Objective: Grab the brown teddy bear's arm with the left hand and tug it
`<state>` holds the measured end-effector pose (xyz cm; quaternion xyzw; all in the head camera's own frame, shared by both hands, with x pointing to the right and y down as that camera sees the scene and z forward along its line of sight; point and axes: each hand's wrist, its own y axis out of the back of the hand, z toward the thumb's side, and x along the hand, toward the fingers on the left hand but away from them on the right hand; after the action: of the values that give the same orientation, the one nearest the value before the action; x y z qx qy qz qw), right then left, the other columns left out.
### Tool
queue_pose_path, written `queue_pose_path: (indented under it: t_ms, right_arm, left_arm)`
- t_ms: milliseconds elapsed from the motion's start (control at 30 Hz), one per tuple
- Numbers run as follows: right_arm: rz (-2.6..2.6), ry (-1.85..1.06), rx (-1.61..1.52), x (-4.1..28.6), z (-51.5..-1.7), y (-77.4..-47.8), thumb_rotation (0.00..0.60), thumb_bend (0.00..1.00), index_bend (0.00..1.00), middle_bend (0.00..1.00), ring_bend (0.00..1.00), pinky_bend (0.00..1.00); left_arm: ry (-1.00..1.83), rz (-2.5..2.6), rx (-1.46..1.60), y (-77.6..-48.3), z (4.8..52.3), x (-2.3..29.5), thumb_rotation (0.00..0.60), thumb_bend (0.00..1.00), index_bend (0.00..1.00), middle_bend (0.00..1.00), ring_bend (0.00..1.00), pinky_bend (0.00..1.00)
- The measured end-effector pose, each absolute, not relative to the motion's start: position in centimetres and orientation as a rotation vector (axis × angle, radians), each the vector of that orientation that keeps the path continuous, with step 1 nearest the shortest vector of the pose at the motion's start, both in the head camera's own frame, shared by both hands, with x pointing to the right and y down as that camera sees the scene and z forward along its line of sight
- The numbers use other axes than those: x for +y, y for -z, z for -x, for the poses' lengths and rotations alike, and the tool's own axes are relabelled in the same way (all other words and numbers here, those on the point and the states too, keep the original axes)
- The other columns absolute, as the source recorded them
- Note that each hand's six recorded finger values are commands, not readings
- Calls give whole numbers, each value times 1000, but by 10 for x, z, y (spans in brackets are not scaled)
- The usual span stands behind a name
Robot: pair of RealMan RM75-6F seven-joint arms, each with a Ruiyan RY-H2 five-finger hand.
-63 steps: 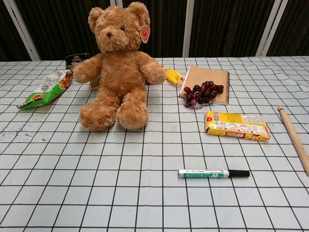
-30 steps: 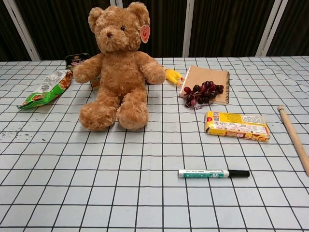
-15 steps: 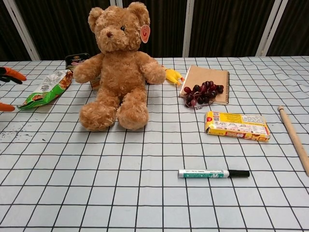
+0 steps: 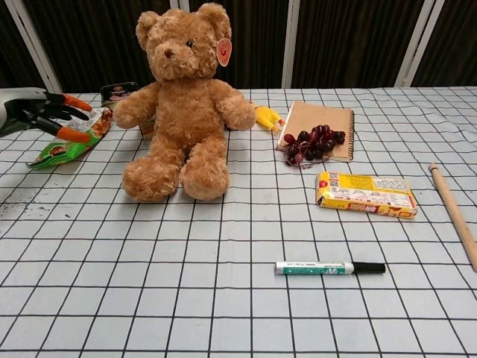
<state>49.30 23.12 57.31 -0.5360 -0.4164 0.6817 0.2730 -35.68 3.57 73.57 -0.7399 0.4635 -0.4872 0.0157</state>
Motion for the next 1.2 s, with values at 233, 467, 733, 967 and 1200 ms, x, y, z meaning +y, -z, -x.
queue_pose_path:
  t_ms: [233, 467, 733, 967, 1200]
  right_arm:
    - [1448, -1833, -1126, 230, -494, -574, 600, 171, 0, 0, 0, 0]
    - [1461, -1821, -1132, 229, -492, -573, 600, 171, 0, 0, 0, 0]
    - [1466, -1814, -1145, 230, -494, -571, 600, 171, 0, 0, 0, 0]
    - [1471, -1811, -1148, 230, -494, -570, 600, 171, 0, 0, 0, 0]
    - [1478, -1810, -1148, 231, -493, -570, 600, 171, 0, 0, 0, 0]
  left_arm:
    - [1369, 2495, 1559, -744, 319, 25, 600, 281, 166, 139, 0, 0]
    - [1231, 2585, 1592, -748, 290, 17, 600, 281, 177, 186, 0, 0]
    - [1192, 2579, 1626, -758, 282, 14, 600, 286, 247, 272, 0, 0]
    - [1160, 2554, 1657, -763, 278, 13, 600, 315, 295, 331, 0, 0]
    - [1147, 2520, 1677, -764, 277, 10, 600, 351, 305, 335, 0, 0]
